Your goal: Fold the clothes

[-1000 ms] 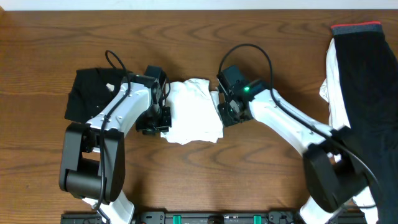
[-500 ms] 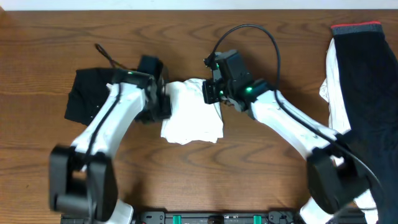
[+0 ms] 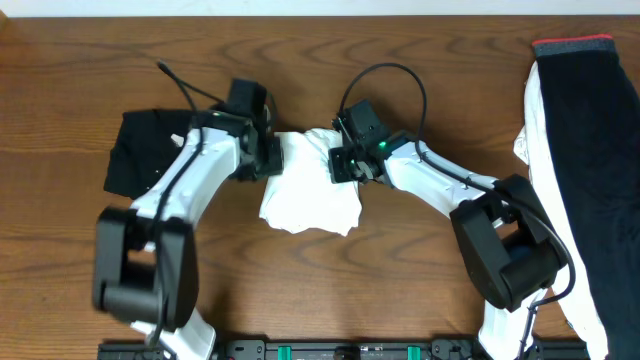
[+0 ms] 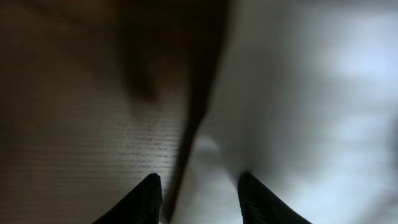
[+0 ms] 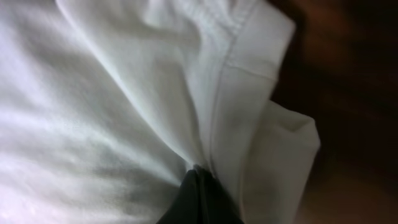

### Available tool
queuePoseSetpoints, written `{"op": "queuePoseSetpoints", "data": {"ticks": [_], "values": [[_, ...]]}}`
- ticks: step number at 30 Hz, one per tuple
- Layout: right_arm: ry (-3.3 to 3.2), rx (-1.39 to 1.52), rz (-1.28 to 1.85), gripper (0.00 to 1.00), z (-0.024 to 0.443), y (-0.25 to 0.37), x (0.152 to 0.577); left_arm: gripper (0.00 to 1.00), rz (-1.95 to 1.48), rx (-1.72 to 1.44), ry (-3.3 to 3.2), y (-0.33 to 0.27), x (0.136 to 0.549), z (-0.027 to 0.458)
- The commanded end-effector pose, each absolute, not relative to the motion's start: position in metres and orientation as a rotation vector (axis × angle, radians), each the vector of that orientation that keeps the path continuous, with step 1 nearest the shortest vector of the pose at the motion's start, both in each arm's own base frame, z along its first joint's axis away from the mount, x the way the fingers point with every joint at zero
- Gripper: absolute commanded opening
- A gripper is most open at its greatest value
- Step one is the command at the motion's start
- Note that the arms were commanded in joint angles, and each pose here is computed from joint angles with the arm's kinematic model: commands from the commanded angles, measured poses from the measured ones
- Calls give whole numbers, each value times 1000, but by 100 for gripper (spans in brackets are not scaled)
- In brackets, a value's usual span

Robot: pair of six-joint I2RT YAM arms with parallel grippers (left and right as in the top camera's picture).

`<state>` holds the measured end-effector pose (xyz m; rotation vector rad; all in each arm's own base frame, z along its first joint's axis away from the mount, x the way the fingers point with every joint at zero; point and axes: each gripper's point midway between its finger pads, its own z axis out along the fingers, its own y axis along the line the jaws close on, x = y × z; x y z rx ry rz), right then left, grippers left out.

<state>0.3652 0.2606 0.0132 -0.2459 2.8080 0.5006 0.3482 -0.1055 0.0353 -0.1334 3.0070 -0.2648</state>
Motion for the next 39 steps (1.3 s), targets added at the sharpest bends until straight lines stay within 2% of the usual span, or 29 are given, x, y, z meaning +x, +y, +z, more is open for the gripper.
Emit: {"op": "queuePoseSetpoints", "data": {"ticks": [1, 4, 6, 10, 11, 15, 18, 19, 23, 28, 39], "values": [[2784, -159, 378, 1, 34, 224, 379, 42, -248, -128, 3098, -104, 333, 11], [2793, -126, 296, 2, 45, 200, 378, 42, -235, -104, 3133, -102, 327, 6], [2787, -155, 282, 7, 54, 192, 377, 42, -241, -105, 3122, -102, 328, 10], [2756, -240, 268, 12, 77, 182, 373, 43, -269, -102, 3076, -104, 333, 36], [2748, -251, 267, 14, 83, 180, 371, 47, -288, -98, 3061, -106, 333, 45], [2733, -286, 261, 38, 98, 175, 365, 59, -329, -94, 2969, -105, 335, 81], [2746, -289, 256, 54, 101, 173, 359, 68, -341, -107, 2923, -100, 335, 98], [2755, -292, 252, 56, 100, 172, 357, 72, -374, -103, 2917, -101, 335, 101], [2799, -300, 234, 57, 96, 168, 348, 79, -625, 43, 2922, -118, 328, 95], [2822, -303, 225, 57, 94, 165, 343, 81, -755, 135, 2969, -123, 319, 67], [2845, -307, 218, 57, 92, 164, 338, 82, -781, 214, 3099, -123, 306, 19]]}}
